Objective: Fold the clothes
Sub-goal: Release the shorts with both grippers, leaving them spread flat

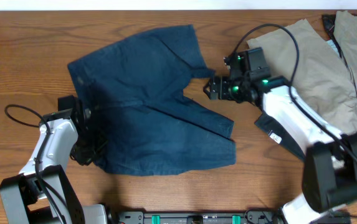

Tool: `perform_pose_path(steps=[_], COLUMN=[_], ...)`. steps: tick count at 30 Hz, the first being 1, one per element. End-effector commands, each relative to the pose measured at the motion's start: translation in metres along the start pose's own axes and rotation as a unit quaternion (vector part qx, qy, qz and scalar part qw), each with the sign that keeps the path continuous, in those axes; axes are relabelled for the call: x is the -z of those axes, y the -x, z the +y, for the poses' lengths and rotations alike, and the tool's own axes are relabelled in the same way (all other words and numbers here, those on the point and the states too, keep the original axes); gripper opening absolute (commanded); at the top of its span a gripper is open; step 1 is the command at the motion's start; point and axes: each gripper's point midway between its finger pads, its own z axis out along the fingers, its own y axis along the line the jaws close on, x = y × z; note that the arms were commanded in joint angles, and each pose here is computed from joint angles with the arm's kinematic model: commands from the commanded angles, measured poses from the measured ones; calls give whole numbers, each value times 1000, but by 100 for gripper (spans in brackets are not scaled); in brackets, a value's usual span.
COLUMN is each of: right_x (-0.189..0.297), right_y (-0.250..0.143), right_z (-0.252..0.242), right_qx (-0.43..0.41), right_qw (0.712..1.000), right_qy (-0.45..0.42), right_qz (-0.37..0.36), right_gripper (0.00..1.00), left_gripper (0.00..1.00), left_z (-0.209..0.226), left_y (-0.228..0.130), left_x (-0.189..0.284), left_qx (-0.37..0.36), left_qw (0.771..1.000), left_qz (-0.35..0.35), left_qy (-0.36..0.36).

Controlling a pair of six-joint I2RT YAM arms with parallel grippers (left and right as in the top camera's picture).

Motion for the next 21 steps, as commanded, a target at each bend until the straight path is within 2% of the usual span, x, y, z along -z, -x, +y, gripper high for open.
perform_pose_path(steps=[1, 7, 8, 9, 11, 13, 15, 17, 21], right_x=[-23, -39, -36, -34, -23, -6, 17, 43, 75], right_y=[3, 1, -3, -5, -12, -19, -26, -38, -68], right_z=[3, -3, -4, -7, -22, -36, -49, -59, -54], right_qx=[-67, -33, -19, -15, -22, -28, -61, -128, -245], right_qw=[998, 999, 1000, 1000, 998, 994, 986, 972, 943], right_qy=[15, 19, 14, 3, -47, -99, -153, -197, -218], right_qz=[0, 5, 11, 15, 23, 28, 28, 29, 53], right_gripper=[84, 80, 77, 78, 81, 87, 93, 99, 99], left_gripper=[6, 8, 17, 38, 64, 81, 87, 88, 90], left_z=[-12, -31, -30, -28, -21, -14, -6, 3, 11], left_y=[20, 48, 46, 43, 31, 20, 6, -6, -18], left_x=[10, 29, 30, 30, 29, 28, 28, 30, 36], left_qx=[-6, -12, -12, -11, -12, -33, -33, -18, 29], left_qw=[999, 995, 996, 996, 998, 999, 999, 999, 998], left_qz=[-37, -85, -80, -73, -49, -26, 0, 23, 38], left_qy=[-24, -52, -49, -45, -31, -16, -1, 16, 30])
